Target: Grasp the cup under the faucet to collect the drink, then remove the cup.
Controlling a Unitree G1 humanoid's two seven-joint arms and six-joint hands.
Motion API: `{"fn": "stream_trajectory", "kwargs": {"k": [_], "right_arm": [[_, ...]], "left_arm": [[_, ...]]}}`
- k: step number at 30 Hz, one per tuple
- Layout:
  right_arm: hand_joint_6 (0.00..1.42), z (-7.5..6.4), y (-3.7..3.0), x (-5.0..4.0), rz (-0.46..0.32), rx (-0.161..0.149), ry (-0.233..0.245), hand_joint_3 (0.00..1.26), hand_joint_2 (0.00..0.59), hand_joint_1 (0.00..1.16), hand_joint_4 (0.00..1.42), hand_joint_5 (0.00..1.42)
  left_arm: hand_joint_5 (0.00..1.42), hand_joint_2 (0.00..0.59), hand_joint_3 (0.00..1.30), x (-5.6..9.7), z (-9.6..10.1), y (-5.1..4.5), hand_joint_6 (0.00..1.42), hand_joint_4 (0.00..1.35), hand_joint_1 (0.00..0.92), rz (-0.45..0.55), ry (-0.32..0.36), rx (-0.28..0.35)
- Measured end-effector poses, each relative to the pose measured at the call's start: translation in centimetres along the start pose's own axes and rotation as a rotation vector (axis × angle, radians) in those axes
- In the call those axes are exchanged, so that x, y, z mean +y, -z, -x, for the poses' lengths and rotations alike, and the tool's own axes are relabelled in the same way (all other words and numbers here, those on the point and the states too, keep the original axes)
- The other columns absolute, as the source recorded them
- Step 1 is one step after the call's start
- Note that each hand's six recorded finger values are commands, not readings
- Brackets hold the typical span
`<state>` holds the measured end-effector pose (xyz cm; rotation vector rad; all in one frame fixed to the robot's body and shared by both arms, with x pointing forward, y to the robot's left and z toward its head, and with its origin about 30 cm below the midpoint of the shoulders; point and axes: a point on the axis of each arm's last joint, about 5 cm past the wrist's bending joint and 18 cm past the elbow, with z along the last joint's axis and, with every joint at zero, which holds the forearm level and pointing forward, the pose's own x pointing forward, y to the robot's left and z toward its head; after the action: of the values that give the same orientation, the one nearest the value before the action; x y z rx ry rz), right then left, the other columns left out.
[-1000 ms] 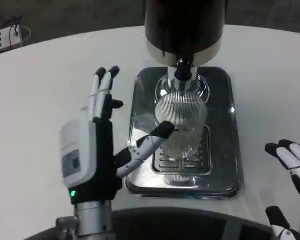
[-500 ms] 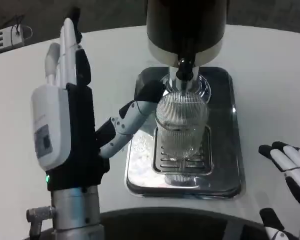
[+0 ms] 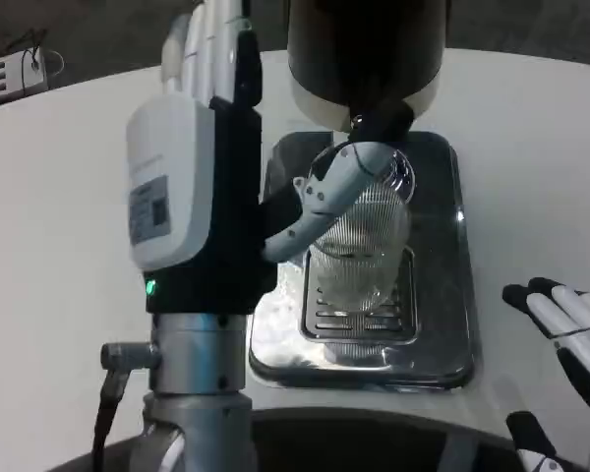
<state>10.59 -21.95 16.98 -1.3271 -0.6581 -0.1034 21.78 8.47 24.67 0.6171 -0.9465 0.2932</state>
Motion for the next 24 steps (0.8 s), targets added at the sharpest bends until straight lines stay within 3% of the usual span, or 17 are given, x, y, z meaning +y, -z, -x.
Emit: {"fn": "stream_trajectory", "kwargs": {"k": [7,24], "right_arm": [[0.24,0.0,0.11,-0.14,0.004,-0.004,0.0,0.13,0.496,0.17,0.1,0.16],[0.25,0.2,1.02,-0.54,0.006,0.02,0.01,0.13,0.495,0.16,0.11,0.17]], "left_arm": [[0.04,0.156,0.0,-1.4,-0.3,-0.94,0.0,0.0,0.0,0.037,0.039,-0.026],[0.03,0.155,0.0,-4.6,1.1,-0.39,0.0,0.0,0.0,0.068,0.122,0.012]]}}
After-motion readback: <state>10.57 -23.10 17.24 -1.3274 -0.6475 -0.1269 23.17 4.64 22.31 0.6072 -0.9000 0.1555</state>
